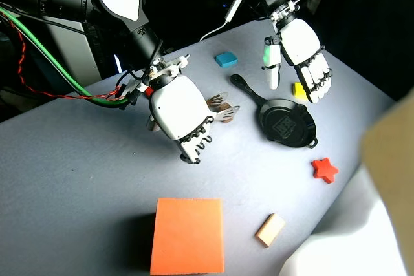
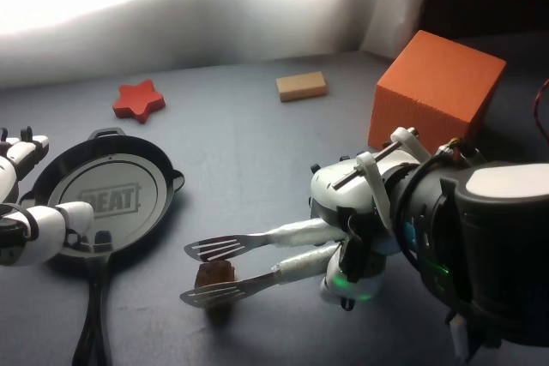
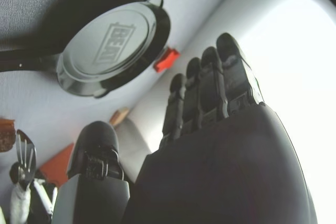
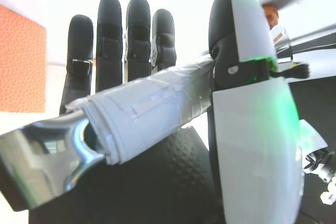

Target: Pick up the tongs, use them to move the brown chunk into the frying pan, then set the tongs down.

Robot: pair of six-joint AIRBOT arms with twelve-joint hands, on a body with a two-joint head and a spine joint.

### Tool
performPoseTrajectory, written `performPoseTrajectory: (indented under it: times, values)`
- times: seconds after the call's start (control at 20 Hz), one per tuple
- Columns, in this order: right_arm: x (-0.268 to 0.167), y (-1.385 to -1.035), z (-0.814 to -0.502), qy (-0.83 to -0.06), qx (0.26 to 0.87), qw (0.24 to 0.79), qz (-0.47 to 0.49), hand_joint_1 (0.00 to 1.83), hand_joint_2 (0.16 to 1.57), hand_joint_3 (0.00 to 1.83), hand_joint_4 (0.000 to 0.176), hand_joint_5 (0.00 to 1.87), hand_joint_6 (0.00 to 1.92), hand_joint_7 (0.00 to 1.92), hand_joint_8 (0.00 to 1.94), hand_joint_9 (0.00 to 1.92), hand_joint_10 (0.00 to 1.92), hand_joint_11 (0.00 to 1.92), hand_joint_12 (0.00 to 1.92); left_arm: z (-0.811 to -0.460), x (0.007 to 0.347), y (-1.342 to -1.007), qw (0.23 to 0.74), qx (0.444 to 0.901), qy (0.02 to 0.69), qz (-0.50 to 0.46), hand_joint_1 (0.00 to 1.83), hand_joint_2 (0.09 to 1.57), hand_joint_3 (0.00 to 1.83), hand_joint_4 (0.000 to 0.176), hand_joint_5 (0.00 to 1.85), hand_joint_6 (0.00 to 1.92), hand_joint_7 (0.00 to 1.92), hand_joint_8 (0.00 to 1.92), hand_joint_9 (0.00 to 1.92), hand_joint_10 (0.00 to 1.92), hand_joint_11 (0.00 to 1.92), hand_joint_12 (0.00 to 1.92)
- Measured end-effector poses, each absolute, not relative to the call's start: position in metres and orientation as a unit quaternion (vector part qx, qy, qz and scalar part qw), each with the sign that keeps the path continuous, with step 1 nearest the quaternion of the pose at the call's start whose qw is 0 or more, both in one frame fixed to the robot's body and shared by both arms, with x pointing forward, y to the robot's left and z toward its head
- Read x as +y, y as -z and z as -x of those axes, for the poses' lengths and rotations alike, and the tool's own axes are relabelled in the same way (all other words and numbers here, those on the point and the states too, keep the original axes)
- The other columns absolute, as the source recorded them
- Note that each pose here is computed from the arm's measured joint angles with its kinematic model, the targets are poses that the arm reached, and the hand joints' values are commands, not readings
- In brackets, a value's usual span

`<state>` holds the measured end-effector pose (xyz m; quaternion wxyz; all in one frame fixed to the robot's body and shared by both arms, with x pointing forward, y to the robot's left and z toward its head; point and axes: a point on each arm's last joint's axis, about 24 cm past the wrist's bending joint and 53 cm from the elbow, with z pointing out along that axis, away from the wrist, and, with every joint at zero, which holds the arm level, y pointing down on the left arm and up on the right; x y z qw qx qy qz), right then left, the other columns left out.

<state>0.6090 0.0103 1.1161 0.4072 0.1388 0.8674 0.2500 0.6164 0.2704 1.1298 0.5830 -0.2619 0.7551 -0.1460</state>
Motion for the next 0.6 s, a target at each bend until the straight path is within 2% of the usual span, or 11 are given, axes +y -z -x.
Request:
performPoseTrajectory:
  times: [0.15,0.35,0.5,0.6]
  values:
    - [0.0103,-1.1162,-0.6091,-0.25,0.867,0.408,-0.138,1.05,1.1,0.0,0.0,0.75,0.01,0.79,0.0,0.72,0.01,0.15,1.31,-0.6164,0.2705,-1.1299,0.583,0.755,0.146,0.262,0.09,1.32,0.0,0.039,0.04,0.0,0.07,0.0,0.05,0.0,0.0,0.16]
    - [0.0151,-1.1123,-0.6087,-0.25,0.868,0.408,-0.133,1.04,1.1,0.0,0.0,0.76,0.01,0.8,0.01,0.73,0.01,0.17,1.31,-0.6164,0.2708,-1.13,0.583,0.754,0.146,0.263,0.1,1.32,0.0,0.031,0.04,0.01,0.07,0.01,0.06,0.01,0.0,0.15]
    - [0.0156,-1.11,-0.6131,-0.248,0.867,0.411,-0.132,1.04,1.1,0.0,0.0,0.76,0.01,0.8,0.0,0.73,0.01,0.16,1.31,-0.6163,0.2709,-1.1298,0.583,0.754,0.146,0.263,0.05,1.32,0.0,0.032,0.06,0.01,0.09,0.0,0.08,0.01,0.0,0.25]
    - [0.0133,-1.1092,-0.6159,-0.246,0.867,0.412,-0.136,1.05,1.1,0.0,0.0,0.76,0.01,0.79,0.0,0.73,0.01,0.16,1.31,-0.6163,0.2709,-1.1298,0.583,0.754,0.146,0.263,0.09,1.31,0.0,0.034,0.05,0.0,0.08,0.0,0.08,0.01,0.0,0.3]
